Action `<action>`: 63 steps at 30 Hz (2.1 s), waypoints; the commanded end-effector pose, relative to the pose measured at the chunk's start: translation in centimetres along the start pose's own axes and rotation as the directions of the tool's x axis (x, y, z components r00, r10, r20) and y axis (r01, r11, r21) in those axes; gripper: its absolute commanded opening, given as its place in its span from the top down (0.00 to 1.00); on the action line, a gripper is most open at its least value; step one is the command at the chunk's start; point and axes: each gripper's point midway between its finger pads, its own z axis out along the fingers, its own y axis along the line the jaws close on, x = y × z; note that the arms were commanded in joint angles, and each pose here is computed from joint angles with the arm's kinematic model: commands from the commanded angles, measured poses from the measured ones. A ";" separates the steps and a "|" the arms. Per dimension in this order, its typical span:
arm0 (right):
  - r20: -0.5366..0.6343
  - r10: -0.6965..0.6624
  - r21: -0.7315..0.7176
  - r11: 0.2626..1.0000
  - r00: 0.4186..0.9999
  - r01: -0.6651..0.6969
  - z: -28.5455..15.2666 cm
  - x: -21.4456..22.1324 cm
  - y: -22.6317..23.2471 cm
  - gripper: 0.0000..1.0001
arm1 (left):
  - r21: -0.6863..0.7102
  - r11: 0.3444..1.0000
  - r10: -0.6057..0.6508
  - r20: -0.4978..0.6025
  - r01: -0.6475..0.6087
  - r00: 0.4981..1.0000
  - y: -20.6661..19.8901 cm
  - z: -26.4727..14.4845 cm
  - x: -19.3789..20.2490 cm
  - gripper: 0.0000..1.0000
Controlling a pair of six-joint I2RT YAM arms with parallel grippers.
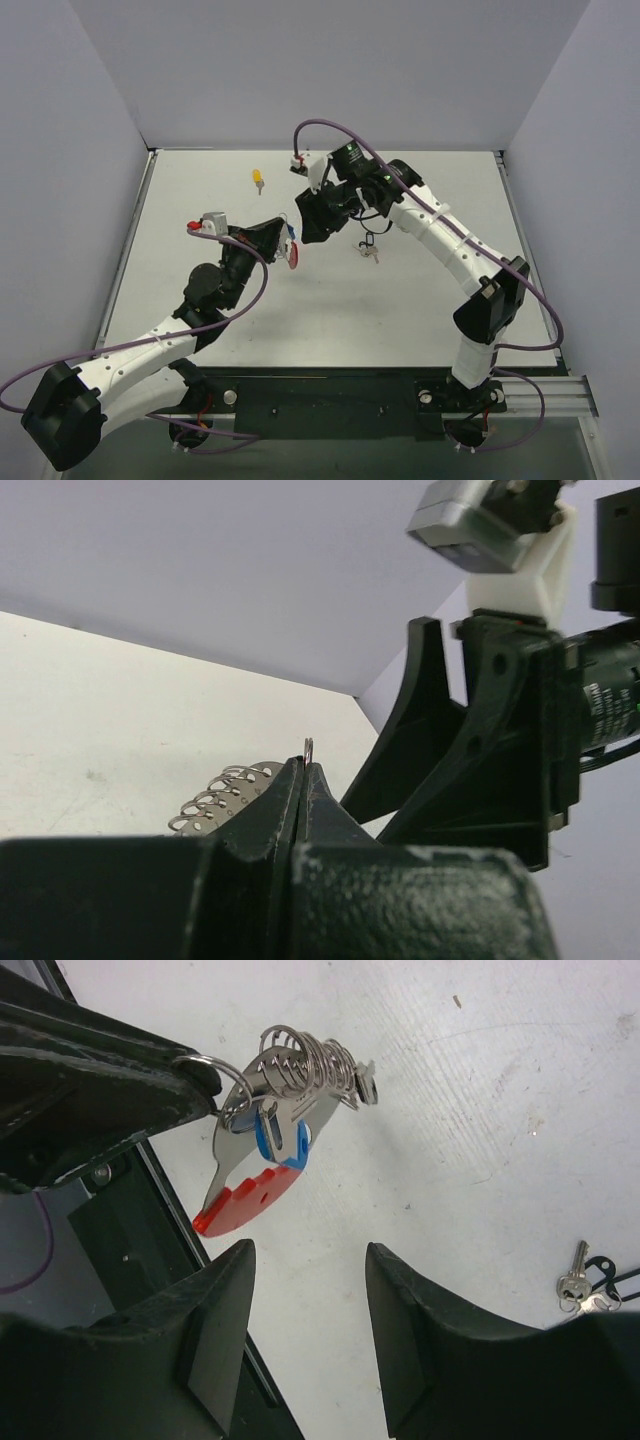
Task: Put the keys on the keyring
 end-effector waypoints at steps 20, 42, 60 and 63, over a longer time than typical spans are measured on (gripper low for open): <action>0.065 0.054 0.162 0.985 0.996 -0.064 -0.6 -1.2 -0.6 0.59 | -0.066 0.998 -0.009 0.062 0.013 0.998 -1.3 1.2 -1.9 1.00; -0.053 -0.091 -0.017 0.996 0.994 0.090 1.8 0.6 0.3 0.86 | -0.057 0.996 -0.058 0.080 0.063 0.995 -1.4 0.8 -2.3 1.00; -0.027 -0.103 -0.040 0.994 0.994 0.102 2.4 -0.2 0.6 0.81 | -0.062 0.994 -0.083 0.070 0.087 0.994 -1.1 0.5 -1.7 1.00; -0.027 -0.116 -0.047 0.992 0.993 0.114 2.6 -0.3 0.7 0.92 | -0.065 0.994 -0.084 0.069 0.089 0.994 -1.0 0.6 -1.6 1.00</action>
